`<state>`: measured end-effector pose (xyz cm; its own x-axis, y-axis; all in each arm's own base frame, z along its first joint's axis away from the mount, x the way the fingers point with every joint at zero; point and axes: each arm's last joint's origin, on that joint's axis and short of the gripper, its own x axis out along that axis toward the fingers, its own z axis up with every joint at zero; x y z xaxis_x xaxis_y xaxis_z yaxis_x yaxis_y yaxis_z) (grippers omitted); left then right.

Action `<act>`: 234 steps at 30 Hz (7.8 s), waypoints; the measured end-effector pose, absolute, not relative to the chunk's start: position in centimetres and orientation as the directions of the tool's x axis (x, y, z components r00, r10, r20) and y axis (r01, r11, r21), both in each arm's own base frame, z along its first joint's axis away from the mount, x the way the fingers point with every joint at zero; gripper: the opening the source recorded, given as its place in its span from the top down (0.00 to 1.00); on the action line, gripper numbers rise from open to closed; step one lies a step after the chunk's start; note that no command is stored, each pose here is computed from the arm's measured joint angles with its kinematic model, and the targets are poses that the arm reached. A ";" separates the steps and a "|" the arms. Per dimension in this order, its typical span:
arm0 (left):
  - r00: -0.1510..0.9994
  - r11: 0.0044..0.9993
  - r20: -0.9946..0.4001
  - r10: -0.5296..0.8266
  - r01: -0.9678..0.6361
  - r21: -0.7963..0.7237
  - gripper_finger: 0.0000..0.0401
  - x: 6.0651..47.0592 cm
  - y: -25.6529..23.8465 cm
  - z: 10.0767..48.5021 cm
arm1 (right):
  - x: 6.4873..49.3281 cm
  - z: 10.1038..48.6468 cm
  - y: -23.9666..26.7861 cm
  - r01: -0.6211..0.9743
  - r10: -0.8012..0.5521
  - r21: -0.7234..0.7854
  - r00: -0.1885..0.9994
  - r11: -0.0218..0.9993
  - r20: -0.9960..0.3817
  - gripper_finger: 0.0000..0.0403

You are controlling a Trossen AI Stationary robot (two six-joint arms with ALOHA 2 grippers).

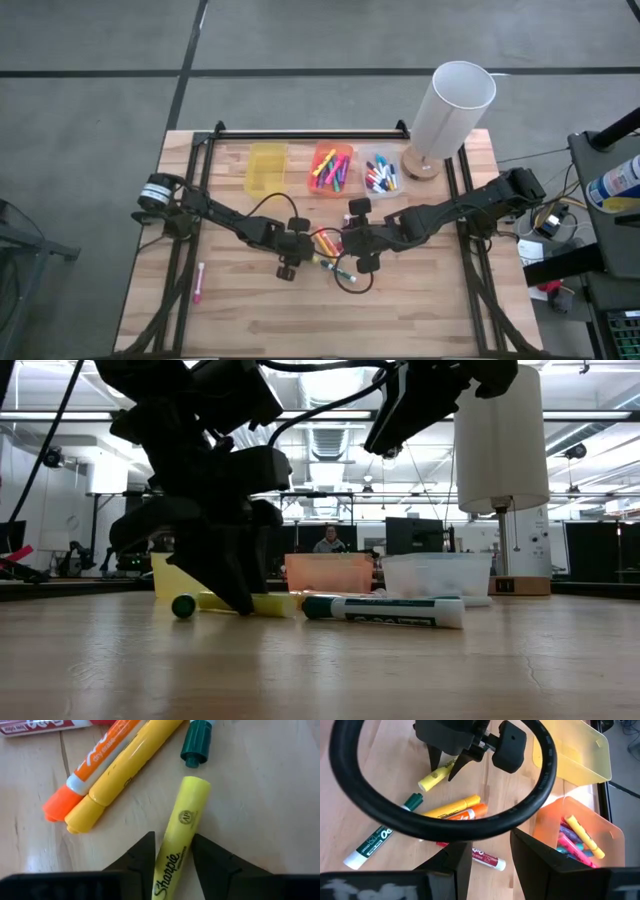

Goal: Pick & Place Markers
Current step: Put the yellow highlighter into the orange bin, then put the mustard yellow highlighter into the orange bin

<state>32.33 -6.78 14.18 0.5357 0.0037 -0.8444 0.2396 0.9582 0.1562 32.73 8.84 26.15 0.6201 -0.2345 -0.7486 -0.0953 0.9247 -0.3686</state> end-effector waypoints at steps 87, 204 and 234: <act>0.769 0.648 -0.474 0.429 -0.628 -0.432 0.60 35.5 17.0 18.6 | 32.9 26.7 9.0 -0.099 -0.224 -0.366 0.637 0.926 -0.738 0.68; 0.653 0.915 -0.754 -0.067 0.342 0.214 0.59 34.6 -2.4 15.4 | 33.0 26.7 9.0 -0.071 -0.225 -0.350 0.645 0.934 -0.730 0.68; 0.613 0.938 -0.780 -0.124 0.329 0.110 0.66 35.0 -2.7 13.8 | 33.0 26.7 9.0 -0.071 -0.225 -0.351 0.646 0.934 -0.730 0.68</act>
<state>34.97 -2.66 13.79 0.6133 -0.1237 -0.7801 0.3289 0.9380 0.1098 33.02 9.01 26.71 0.6459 -0.2246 -0.7296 -0.0714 0.9338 -0.3507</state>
